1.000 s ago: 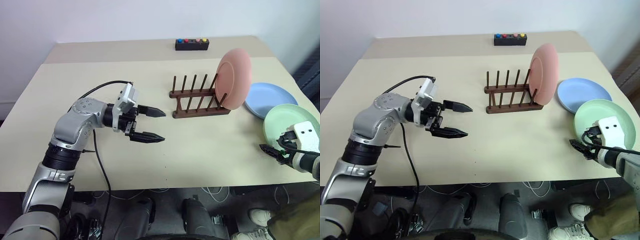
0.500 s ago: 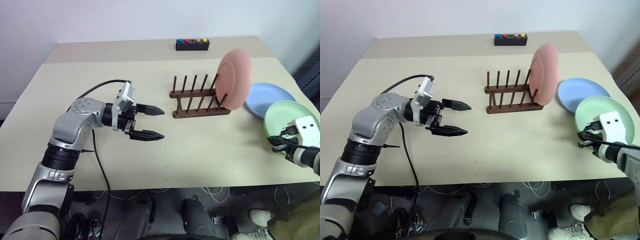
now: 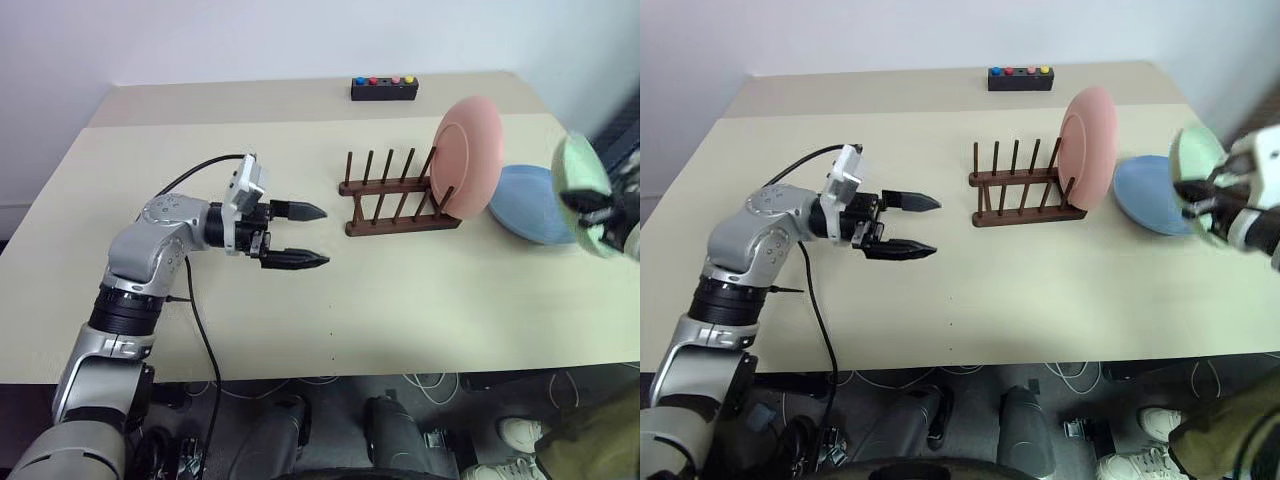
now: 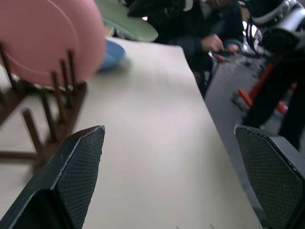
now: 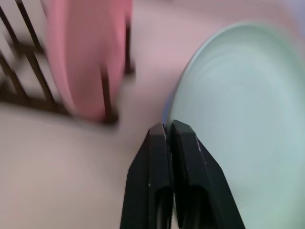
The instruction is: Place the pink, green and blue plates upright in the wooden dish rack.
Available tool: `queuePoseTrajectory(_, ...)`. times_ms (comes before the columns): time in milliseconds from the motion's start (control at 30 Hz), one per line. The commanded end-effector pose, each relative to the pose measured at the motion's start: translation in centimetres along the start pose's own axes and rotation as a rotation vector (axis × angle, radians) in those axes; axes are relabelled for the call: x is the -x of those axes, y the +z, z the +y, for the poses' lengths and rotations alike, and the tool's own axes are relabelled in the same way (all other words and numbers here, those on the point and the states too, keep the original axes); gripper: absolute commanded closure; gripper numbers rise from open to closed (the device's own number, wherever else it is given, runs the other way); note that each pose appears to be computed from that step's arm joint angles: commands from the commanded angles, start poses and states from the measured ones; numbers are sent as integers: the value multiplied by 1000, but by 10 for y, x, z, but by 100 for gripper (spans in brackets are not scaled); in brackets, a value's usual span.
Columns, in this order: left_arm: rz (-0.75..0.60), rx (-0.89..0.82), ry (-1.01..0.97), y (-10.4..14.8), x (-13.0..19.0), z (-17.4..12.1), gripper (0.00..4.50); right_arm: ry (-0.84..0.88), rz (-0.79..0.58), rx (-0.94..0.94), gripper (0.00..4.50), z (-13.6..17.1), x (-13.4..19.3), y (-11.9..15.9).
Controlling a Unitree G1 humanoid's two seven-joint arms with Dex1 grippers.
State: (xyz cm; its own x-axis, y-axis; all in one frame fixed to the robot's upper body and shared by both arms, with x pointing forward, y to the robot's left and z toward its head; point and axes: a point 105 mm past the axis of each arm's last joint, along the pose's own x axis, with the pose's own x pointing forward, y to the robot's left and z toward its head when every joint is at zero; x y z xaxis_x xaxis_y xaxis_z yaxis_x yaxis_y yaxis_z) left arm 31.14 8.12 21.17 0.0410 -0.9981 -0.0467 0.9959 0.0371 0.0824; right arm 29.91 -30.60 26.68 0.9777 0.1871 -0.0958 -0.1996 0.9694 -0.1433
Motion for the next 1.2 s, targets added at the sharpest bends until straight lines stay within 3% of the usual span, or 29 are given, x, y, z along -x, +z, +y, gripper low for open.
queuePoseTrajectory(33, -93, -113, 113, 27, 5, 17, 0, 2, -341, -44, 445, 1, 9, 66)
queuePoseTrajectory(200, -119, -134, 139, 31, 4, 19, 0, 86, -605, -109, 445, 10, 12, 115)
queuePoseTrajectory(300, -118, -134, 148, 30, 6, 20, 0, 183, -650, -176, 445, 23, 8, 126)
queuePoseTrajectory(500, -128, -122, 173, 31, 12, 19, 0, 639, -782, -452, 445, 76, 15, 158)
queuePoseTrajectory(600, -127, -124, 184, 32, 16, 19, 0, 818, -793, -574, 445, 87, 22, 167)
queuePoseTrajectory(800, -120, -107, 196, 30, 23, 15, 0, 1043, -678, -754, 445, 95, 11, 152)
queuePoseTrajectory(1200, -87, -111, 243, 26, 40, 8, 0, 1030, -473, -867, 445, 94, -45, 94)
